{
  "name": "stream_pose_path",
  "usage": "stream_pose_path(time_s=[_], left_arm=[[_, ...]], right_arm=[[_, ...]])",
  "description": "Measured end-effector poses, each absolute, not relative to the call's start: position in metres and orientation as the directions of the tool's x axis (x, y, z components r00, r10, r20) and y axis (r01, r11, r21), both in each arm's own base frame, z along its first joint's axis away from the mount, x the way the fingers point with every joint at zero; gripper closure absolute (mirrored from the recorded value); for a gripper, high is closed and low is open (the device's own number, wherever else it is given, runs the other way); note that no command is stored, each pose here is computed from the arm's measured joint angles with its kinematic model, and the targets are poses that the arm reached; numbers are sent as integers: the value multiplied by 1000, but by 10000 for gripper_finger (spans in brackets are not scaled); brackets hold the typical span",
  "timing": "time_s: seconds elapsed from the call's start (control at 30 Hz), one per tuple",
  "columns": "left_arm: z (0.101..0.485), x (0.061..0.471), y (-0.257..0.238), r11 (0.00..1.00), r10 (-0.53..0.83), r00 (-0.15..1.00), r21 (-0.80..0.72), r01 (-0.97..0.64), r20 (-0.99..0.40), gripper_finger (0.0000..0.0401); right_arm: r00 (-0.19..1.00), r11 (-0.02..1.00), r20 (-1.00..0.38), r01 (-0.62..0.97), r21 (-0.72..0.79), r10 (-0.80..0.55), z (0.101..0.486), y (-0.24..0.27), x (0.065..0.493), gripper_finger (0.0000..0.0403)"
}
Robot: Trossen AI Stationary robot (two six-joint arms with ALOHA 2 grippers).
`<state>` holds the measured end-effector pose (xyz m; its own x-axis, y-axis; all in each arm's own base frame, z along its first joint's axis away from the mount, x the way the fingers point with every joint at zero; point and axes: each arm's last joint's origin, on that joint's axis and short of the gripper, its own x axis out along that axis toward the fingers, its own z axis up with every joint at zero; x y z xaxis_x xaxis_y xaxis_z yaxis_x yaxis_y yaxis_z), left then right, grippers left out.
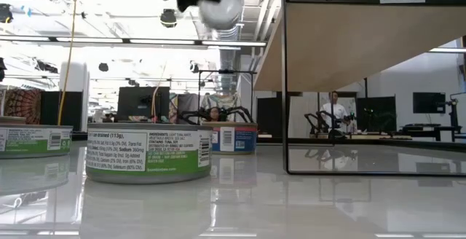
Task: Stack canned seafood by type on shelf
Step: Stack the green tuna can on top of the green tuna can
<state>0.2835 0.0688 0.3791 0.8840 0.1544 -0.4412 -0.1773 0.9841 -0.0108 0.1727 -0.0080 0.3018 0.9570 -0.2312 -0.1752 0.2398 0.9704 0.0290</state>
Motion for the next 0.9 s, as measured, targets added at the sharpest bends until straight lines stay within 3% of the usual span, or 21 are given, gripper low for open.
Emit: stream_pose_path(time_s=[0.13,0.3,0.47,0.67,0.9], left_arm=[[379,309,72,967,63,948,-217,-136,-311,266],[371,333,78,951,17,978,-298,-81,-210,256],[362,349,82,960,9,984,-273,-58,-177,266],[359,354,83,976,6,988,-214,-40,-157,272],[375,355,80,986,-1,1000,-169,1,-4,273]], right_arm=[[981,986,-152,138,88,-124,309,-14,173,108],[984,987,-136,131,93,-117,317,-25,178,108],[988,988,-63,143,58,-139,321,-34,189,100],[990,991,-87,116,69,-110,314,-42,201,64],[993,995,-97,77,61,-71,314,-46,214,35]])
